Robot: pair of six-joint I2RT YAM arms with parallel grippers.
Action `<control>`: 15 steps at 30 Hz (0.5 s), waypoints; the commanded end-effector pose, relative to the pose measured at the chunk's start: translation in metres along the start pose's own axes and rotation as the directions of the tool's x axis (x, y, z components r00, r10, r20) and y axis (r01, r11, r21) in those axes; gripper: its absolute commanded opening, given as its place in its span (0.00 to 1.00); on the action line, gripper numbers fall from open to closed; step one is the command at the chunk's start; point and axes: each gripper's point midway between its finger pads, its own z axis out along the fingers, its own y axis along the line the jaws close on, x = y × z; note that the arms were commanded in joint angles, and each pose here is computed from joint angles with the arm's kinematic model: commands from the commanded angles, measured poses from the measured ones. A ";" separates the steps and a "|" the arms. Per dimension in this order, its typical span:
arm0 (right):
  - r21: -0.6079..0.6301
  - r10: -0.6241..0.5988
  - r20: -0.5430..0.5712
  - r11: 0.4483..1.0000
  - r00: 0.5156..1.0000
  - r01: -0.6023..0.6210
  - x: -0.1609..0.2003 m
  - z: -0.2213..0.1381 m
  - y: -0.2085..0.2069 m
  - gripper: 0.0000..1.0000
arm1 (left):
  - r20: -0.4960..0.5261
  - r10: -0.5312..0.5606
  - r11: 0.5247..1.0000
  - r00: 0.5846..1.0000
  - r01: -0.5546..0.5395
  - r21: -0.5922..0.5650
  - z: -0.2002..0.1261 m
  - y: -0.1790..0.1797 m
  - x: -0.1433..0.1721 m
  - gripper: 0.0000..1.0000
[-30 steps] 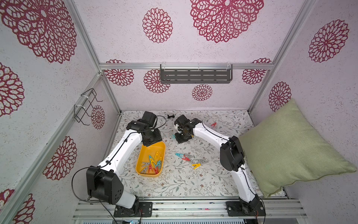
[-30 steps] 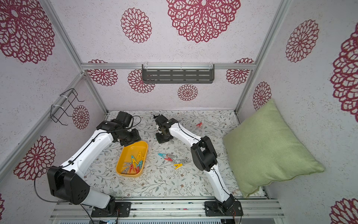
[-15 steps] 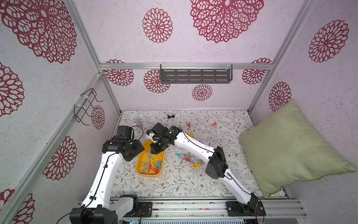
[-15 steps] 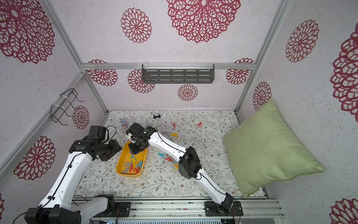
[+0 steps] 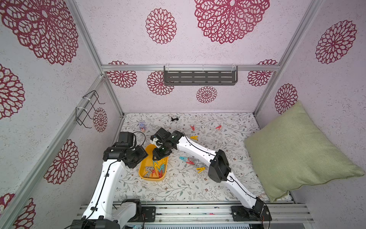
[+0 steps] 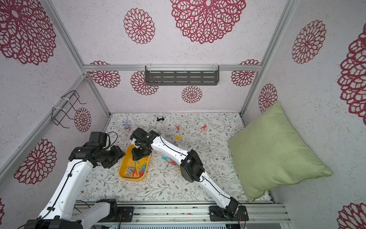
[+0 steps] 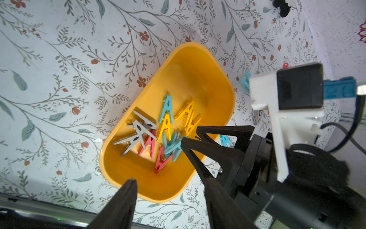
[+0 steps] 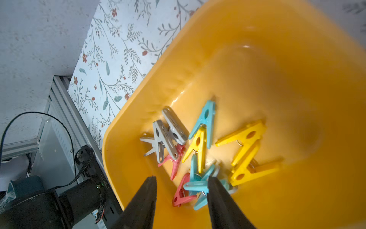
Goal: Put the clothespins into the storage box
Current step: Place the clothespin in the storage box.
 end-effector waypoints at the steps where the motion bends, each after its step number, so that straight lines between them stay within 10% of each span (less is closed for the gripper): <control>1: 0.059 0.031 0.167 0.997 0.985 -0.041 -0.040 -0.080 -0.016 0.48 | 0.003 0.020 0.998 1.000 -0.020 0.057 -0.001 -0.023 -0.010 0.61; 15: 0.371 0.191 0.227 0.890 0.955 -0.266 -0.039 -0.138 -0.184 0.54 | -0.055 0.198 0.970 0.979 -0.188 0.153 0.041 -0.134 -0.005 0.60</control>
